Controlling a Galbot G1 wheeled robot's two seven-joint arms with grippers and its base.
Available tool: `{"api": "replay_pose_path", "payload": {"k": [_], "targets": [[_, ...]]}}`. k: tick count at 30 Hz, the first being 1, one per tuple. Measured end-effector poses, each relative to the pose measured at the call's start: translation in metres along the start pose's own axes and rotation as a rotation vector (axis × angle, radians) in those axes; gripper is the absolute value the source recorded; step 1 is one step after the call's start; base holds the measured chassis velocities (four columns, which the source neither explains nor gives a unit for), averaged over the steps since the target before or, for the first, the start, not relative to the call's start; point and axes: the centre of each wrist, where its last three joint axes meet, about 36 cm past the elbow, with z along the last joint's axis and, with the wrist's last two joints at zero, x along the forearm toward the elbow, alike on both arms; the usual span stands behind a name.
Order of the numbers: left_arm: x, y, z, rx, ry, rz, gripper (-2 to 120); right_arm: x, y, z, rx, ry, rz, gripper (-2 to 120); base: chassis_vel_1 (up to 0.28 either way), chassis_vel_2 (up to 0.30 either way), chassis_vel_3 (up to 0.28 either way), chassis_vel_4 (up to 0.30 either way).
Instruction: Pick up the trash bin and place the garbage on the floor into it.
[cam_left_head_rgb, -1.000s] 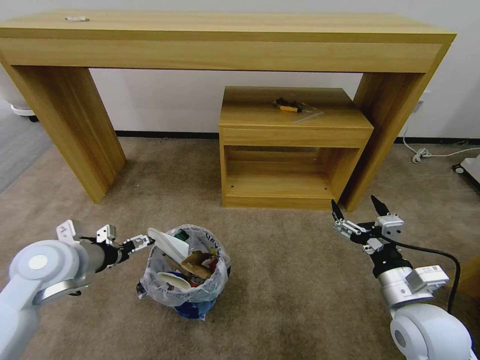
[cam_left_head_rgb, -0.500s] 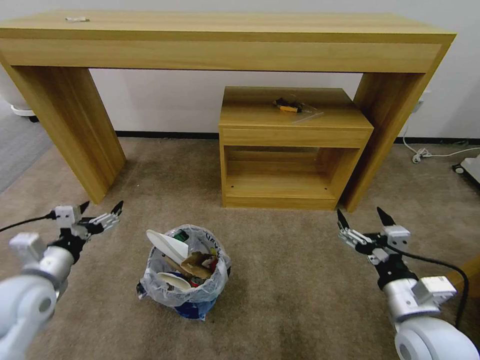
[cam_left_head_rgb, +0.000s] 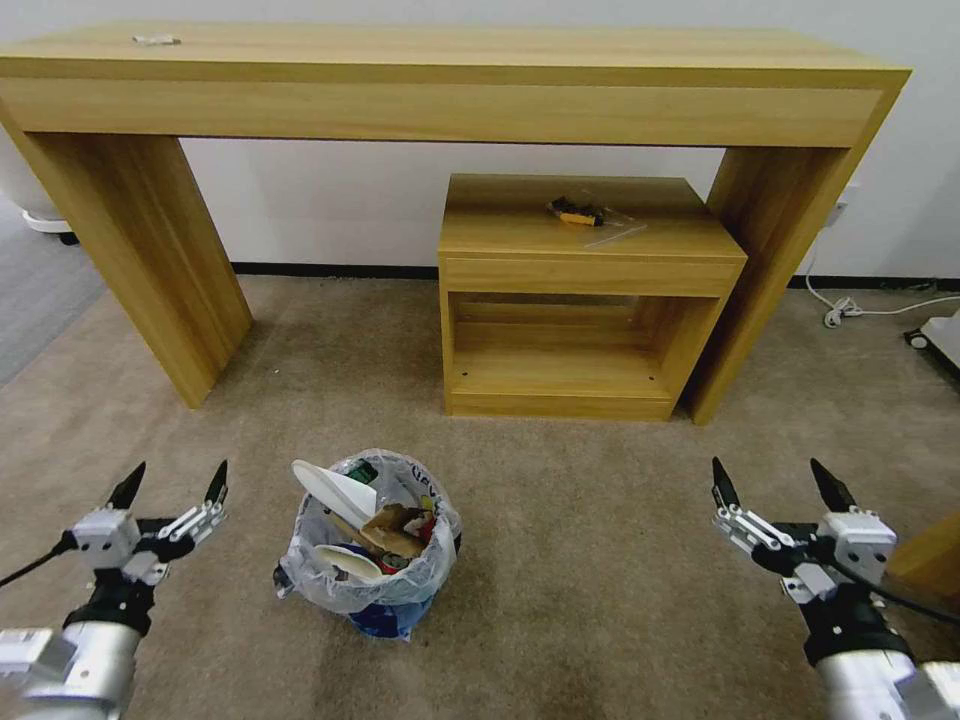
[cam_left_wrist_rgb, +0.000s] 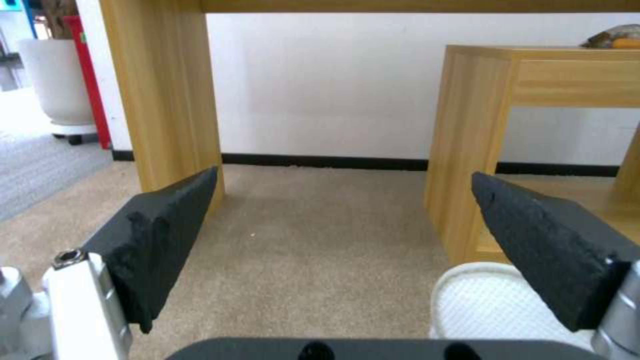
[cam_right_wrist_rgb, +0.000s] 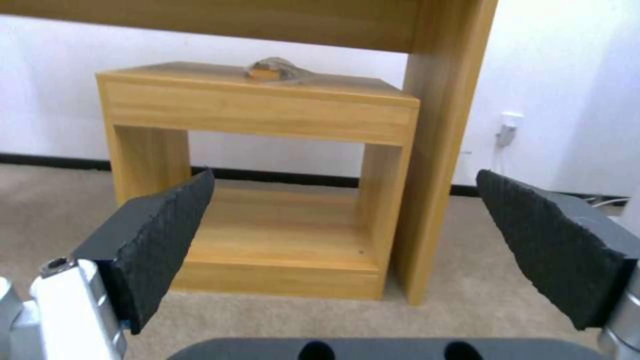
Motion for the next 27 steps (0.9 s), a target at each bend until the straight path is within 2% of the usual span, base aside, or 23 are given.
{"api": "replay_pose_path", "payload": {"k": [27], "targets": [[-0.0019, -0.0007, -0.0019, -0.015, 0.007, 0.001, 100, 0.0009, 0.0005, 0.0019, 0.011, -0.004, 0.005, 100, 0.0, 0.0, 0.0, 0.0]]}}
